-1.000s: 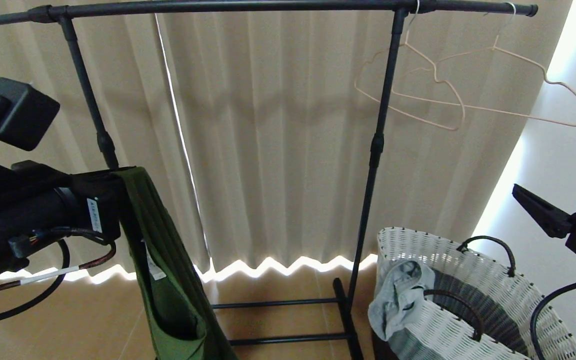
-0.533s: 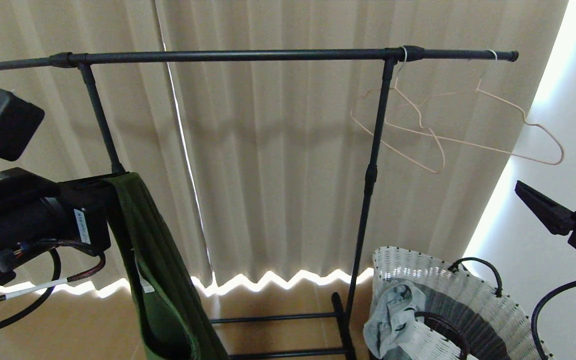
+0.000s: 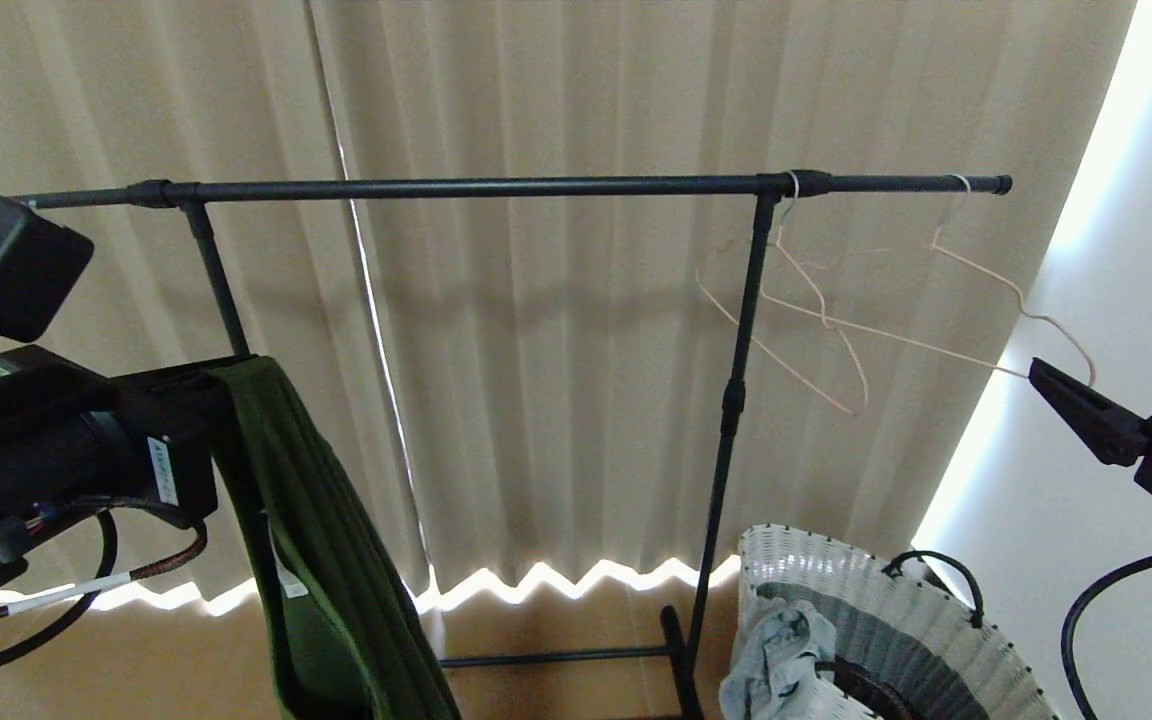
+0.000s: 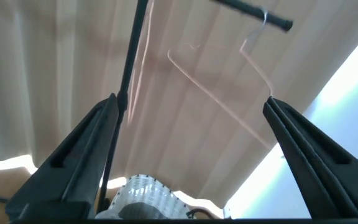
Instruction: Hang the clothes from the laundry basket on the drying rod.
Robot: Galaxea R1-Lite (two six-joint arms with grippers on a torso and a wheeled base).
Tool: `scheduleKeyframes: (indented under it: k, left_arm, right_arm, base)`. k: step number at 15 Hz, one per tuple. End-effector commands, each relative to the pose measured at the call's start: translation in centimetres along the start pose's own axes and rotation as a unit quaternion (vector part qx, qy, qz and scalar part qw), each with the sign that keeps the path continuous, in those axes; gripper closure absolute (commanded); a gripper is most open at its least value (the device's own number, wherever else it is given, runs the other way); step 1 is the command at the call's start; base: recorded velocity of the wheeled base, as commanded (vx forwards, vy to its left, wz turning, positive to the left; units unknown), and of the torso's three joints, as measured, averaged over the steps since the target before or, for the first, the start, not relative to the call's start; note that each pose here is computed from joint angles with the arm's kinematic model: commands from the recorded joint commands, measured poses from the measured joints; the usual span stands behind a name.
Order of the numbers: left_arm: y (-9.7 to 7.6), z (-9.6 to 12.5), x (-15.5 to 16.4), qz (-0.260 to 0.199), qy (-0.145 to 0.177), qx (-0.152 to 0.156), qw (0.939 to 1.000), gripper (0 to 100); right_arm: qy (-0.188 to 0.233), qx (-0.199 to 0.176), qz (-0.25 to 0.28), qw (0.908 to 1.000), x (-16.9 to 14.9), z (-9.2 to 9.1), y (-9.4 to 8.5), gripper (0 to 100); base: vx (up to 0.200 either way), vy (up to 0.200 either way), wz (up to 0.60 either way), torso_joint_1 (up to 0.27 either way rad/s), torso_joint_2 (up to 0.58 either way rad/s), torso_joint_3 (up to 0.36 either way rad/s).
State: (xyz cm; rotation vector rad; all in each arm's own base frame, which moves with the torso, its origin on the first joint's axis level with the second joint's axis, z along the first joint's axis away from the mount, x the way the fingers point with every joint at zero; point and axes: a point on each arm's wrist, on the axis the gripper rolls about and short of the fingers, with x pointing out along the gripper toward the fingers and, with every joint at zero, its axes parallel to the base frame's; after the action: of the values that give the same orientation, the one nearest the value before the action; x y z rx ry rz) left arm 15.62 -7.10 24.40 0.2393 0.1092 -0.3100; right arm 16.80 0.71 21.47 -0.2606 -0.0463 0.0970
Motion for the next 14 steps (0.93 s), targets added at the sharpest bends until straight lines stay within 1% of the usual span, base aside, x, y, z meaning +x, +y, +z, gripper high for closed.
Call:
scheduleKeyframes:
  k: [1, 3, 4, 5, 7, 8, 10, 11, 14]
  left_arm:
    - [0.0, -0.3, -0.2, 0.000, 0.002, 0.001, 1.0000, 100]
    - [0.2, -0.3, -0.6, 0.005, -0.003, 0.019, 0.9998, 100]
    - [0.7, -0.4, -0.7, 0.021, -0.001, 0.025, 0.9995, 100]
    - [0.8, -0.4, -0.7, 0.024, 0.000, 0.025, 0.9994, 100]
    - [0.9, -1.0, -0.7, 0.029, 0.007, 0.025, 0.9992, 100]
    - [0.9, -1.3, -0.7, 0.030, 0.006, 0.025, 0.9992, 100]
    - [0.8, -1.5, -0.5, 0.025, -0.011, 0.022, 0.9994, 100]
    - [0.7, -1.8, -0.4, 0.013, -0.013, 0.023, 0.9996, 100]
    - [0.6, -2.0, -0.4, 0.009, -0.010, 0.027, 0.9995, 100]
  right_arm:
    - [0.007, 0.000, 0.002, 1.0000, 0.1, -0.1, 0.0, 0]
    - [0.041, 0.002, 0.004, 0.9991, 0.2, 0.1, -0.1, 0]
    - [0.083, 0.004, 0.008, 0.9965, 0.1, 0.7, -0.2, 0]
    - [0.103, 0.006, 0.012, 0.9946, 0.0, 0.9, -0.3, 0]
    - [0.173, 0.008, 0.015, 0.9849, -0.3, 1.2, -0.4, 0]
    - [0.185, 0.006, 0.006, 0.9827, -0.4, 1.1, -0.5, 0]
    - [0.198, 0.002, -0.013, 0.9801, -0.4, 0.7, -0.4, 0]
    - [0.197, 0.002, -0.013, 0.9802, -0.4, 0.8, -0.5, 0]
    - [0.198, 0.000, -0.016, 0.9801, -0.5, 0.8, -0.5, 0]
  base:
    - [0.000, 0.000, 0.00, 0.222, -0.52, -0.281]
    - [0.000, 0.000, 0.00, 0.115, -0.26, -0.149]
    - [0.000, 0.000, 0.00, 0.051, -0.11, -0.051]
    - [0.000, 0.000, 0.00, 0.027, -0.07, -0.036]
    - [0.000, 0.000, 0.00, 0.000, 0.00, 0.000]
    - [0.000, 0.000, 0.00, 0.000, 0.00, 0.000]
    - [0.000, 0.000, 0.00, 0.000, 0.00, 0.000]
    - [0.000, 0.000, 0.00, 0.000, 0.00, 0.000]
    - [0.000, 0.000, 0.00, 0.000, 0.00, 0.000]
